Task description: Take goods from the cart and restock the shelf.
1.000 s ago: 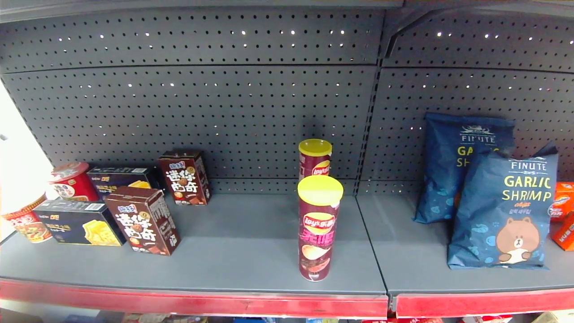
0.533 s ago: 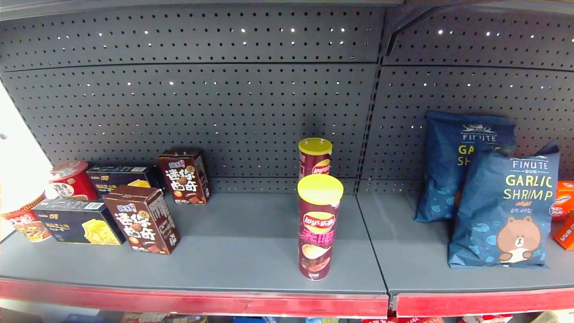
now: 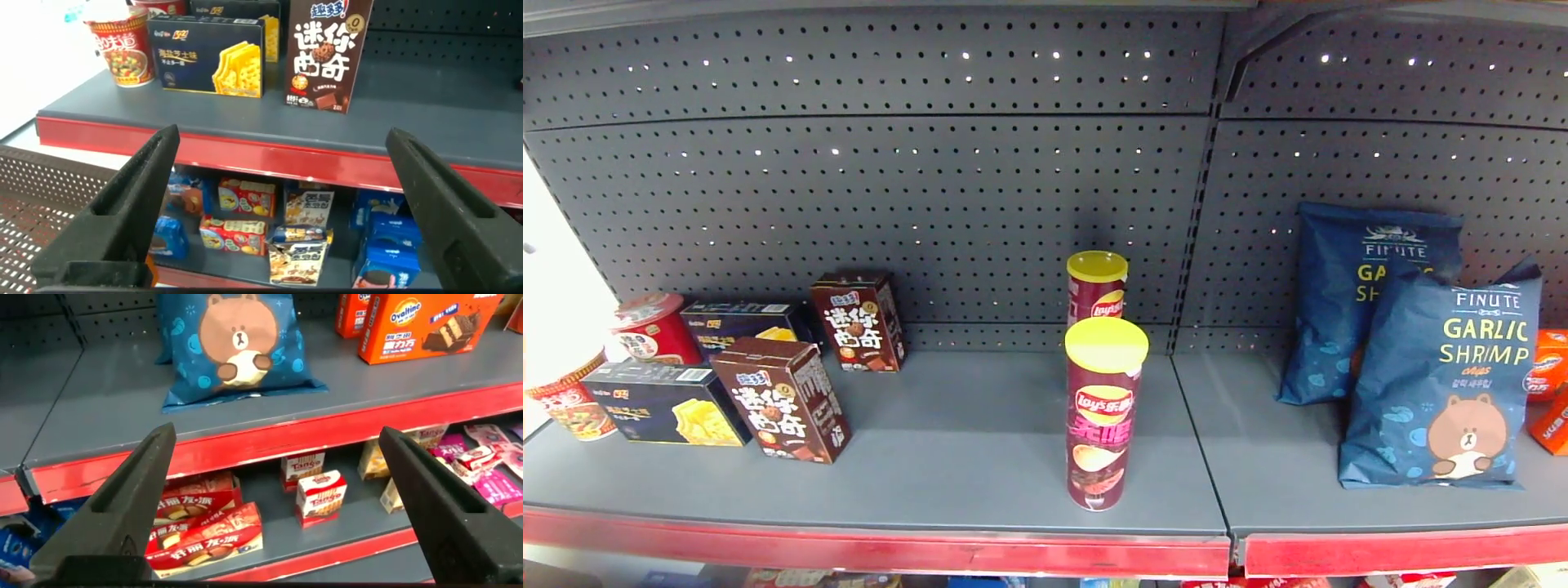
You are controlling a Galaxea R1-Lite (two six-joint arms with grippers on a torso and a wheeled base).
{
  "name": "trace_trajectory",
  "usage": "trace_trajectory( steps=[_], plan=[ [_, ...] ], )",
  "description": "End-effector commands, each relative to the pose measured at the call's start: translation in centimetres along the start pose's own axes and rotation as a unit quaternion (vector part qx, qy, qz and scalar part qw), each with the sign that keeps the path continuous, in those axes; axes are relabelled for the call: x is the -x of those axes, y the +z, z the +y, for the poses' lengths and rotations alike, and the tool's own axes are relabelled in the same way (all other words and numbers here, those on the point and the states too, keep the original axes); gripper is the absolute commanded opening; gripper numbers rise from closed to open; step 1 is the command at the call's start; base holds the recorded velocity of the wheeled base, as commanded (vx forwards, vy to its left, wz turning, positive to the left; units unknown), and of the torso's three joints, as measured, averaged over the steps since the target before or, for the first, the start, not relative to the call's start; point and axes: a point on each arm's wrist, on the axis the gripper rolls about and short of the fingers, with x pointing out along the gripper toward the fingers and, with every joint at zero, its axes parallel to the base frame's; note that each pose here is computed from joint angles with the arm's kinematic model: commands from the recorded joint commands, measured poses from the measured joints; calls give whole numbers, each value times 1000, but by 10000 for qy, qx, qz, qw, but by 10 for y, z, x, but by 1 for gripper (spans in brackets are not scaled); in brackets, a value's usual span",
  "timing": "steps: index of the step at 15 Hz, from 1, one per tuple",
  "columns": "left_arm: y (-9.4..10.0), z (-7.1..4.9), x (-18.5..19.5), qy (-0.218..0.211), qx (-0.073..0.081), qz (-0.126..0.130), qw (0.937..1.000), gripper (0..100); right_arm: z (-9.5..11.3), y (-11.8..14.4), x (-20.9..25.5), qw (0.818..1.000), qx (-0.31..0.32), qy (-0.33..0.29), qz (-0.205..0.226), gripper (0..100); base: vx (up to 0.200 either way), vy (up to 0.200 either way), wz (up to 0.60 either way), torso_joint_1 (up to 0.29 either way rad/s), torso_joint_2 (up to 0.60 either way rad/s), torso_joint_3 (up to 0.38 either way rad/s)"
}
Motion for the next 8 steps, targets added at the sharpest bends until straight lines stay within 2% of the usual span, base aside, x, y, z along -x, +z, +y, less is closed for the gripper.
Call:
trace_trajectory(
  steps=[1, 8],
  plan=[
    [0, 0, 0, 2, -7, 1, 10000, 100, 0, 0, 0, 10000, 13, 15, 15, 100, 0, 0, 0, 0, 0, 0],
    [0, 0, 0, 2, -76, 1, 10000, 100, 0, 0, 0, 9997, 227, 30, 15, 100, 0, 0, 0, 0, 0, 0]
  ],
)
